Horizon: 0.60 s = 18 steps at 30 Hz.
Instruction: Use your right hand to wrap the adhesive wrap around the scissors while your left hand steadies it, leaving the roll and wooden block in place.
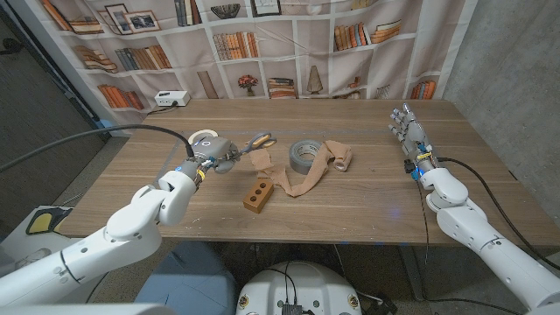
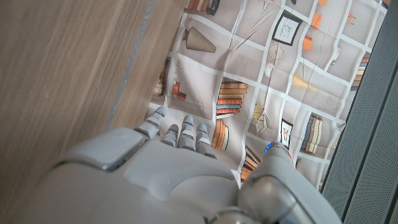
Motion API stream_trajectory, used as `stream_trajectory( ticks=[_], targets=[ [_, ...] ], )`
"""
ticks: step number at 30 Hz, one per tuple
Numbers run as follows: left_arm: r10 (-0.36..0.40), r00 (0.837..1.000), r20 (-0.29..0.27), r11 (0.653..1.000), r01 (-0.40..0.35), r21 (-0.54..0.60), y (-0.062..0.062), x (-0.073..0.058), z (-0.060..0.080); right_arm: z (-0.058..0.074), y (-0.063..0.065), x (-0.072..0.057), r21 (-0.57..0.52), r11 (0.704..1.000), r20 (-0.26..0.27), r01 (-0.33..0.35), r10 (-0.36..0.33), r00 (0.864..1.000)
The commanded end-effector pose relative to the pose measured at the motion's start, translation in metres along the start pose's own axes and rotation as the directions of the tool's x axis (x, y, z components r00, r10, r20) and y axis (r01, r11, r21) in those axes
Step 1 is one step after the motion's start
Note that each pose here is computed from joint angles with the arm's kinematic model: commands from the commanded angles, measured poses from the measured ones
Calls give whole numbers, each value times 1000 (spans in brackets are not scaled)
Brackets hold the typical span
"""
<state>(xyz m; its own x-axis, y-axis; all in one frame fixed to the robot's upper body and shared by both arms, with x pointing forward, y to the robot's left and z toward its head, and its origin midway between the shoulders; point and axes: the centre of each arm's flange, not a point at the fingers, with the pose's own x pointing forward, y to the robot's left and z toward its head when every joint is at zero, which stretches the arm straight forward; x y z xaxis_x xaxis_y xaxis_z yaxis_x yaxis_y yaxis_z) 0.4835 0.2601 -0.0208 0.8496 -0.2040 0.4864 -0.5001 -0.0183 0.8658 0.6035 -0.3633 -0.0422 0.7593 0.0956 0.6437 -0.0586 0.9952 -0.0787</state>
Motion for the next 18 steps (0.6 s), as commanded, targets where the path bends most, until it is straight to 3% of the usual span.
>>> stream_trajectory(
  ticks=[1, 18],
  targets=[
    [27, 999, -16, 999, -28, -25, 2, -1, 3, 2, 5, -6, -7, 1000, 8, -12, 12, 1000],
    [19, 1000, -24, 997, -21, -77, -5, 1, 2, 4, 7, -7, -45, 997, -13, -56, 55, 998]
  ],
)
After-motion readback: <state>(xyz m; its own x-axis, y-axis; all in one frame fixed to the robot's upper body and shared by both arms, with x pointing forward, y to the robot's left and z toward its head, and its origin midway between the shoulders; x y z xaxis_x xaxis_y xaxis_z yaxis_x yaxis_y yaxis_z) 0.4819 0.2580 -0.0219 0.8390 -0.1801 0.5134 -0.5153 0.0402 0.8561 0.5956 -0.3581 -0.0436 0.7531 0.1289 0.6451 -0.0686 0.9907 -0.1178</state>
